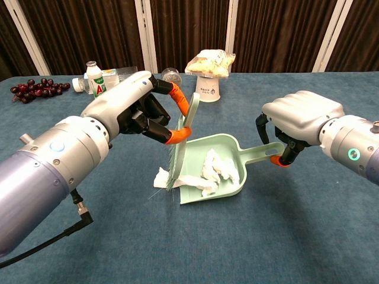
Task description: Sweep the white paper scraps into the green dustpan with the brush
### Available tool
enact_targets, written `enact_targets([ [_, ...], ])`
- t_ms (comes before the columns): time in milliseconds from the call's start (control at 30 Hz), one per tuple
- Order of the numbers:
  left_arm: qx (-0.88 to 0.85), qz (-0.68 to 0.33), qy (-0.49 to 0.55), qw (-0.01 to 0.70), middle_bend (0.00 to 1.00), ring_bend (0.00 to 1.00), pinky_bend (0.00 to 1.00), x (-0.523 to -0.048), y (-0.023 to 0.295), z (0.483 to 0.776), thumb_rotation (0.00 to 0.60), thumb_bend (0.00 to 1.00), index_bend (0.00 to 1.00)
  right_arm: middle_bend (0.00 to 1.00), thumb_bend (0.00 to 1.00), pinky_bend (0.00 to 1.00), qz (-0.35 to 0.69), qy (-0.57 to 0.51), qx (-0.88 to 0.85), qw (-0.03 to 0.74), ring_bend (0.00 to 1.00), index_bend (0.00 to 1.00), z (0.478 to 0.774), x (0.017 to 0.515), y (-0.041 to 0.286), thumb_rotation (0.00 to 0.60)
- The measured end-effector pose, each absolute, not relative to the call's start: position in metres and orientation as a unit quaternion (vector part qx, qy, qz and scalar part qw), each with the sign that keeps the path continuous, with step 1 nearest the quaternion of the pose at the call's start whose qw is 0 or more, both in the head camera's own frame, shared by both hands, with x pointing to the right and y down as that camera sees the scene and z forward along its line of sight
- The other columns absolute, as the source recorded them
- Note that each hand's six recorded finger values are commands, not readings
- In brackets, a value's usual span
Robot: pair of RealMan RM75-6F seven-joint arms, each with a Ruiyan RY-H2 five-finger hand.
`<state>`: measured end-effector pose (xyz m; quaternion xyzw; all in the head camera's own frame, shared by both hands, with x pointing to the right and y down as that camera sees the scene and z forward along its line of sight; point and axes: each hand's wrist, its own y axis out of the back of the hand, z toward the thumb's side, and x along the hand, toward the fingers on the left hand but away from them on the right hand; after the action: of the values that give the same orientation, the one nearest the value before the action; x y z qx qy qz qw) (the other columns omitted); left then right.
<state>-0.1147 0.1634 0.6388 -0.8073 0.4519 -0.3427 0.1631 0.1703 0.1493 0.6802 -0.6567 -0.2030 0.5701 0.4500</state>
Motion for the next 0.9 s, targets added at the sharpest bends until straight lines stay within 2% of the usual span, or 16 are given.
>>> enact_targets([
  [333, -0.804, -0.299, 0.493, 0.145, 1.0, 1.0, 1.0, -0.114, 0.15, 0.621, 0.6, 0.67, 0.81, 0.91, 0.34, 0.87, 0.572, -0.203, -0.657, 0.447, 0.9, 0.56, 0.681, 0.172, 0.152, 0.6],
  [667, -0.788, -0.359, 0.461, 0.193, 1.0, 1.0, 1.0, -0.144, 0.147, 0.624, 0.6, 0.67, 0.82, 0.91, 0.34, 0.87, 0.571, -0.204, -0.657, 0.448, 0.9, 0.56, 0.68, 0.17, 0.152, 0.6],
  [900, -0.78, -0.399, 0.437, 0.203, 1.0, 1.0, 1.0, -0.16, 0.145, 0.627, 0.6, 0.67, 0.82, 0.91, 0.34, 0.87, 0.571, -0.203, -0.659, 0.446, 0.9, 0.56, 0.681, 0.168, 0.154, 0.6],
])
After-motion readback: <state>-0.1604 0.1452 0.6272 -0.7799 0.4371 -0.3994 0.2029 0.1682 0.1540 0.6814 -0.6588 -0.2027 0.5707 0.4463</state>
